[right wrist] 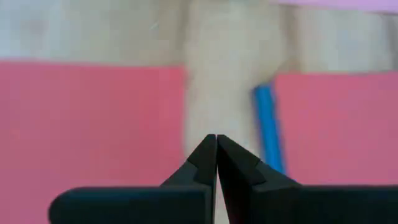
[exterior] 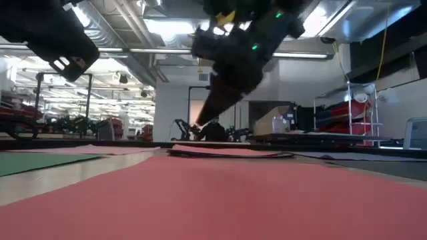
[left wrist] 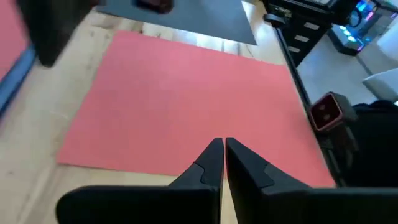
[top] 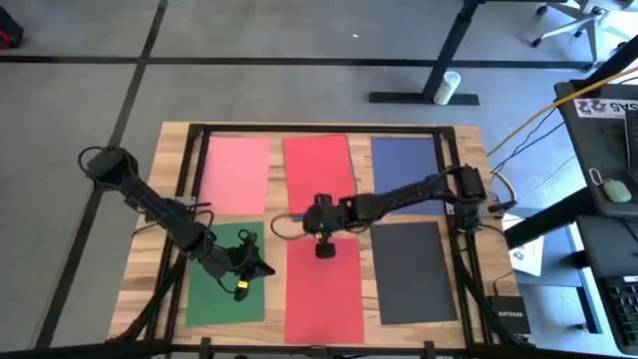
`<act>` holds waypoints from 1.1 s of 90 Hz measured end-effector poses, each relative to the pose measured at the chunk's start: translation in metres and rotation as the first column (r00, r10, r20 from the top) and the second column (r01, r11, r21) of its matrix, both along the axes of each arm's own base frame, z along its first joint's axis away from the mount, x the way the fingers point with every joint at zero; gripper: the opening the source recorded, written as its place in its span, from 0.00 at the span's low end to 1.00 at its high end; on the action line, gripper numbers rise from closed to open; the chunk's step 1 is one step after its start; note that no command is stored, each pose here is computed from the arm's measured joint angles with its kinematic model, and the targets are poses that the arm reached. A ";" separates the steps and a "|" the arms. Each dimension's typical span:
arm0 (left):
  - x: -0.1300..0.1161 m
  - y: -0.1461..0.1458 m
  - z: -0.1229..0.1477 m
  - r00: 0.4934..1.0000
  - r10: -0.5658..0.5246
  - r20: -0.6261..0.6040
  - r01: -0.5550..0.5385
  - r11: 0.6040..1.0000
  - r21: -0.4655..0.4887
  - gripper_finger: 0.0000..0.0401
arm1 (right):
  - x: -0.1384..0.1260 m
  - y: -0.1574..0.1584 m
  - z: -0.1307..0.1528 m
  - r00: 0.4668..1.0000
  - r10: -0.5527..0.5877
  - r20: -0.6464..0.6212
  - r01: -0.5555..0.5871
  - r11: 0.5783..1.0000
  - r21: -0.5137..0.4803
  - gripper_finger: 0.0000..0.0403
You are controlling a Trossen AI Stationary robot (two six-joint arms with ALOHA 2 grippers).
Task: Organize paper
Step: Stack the red paper on top of the red paper
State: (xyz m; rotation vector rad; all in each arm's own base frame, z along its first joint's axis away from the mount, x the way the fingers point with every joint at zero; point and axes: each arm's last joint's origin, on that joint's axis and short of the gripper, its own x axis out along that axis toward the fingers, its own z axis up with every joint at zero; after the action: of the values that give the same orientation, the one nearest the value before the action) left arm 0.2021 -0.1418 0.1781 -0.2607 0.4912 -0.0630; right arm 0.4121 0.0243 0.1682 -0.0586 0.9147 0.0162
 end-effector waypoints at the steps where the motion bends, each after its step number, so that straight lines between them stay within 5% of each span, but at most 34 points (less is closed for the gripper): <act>1: 0.000 0.000 0.000 1.000 0.001 -0.002 -0.001 1.000 0.001 0.00 | 0.001 -0.002 0.000 1.000 -0.002 0.009 0.002 1.000 0.002 0.03; 39: -0.001 0.005 -0.005 0.999 0.004 -0.049 -0.001 0.998 0.058 0.00 | 0.016 -0.041 -0.034 1.000 -0.011 0.030 0.010 0.999 0.042 0.32; 99: 0.000 0.008 -0.007 0.997 0.020 -0.070 -0.015 0.998 0.069 0.00 | 0.018 -0.066 -0.053 0.998 -0.065 0.018 0.065 0.997 0.044 0.26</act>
State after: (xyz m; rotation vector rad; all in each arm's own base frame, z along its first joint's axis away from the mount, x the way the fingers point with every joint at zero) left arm 0.2020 -0.1338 0.1709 -0.2008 0.5606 -0.0195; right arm 0.4304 -0.0413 0.1153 0.0113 0.8965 -0.0249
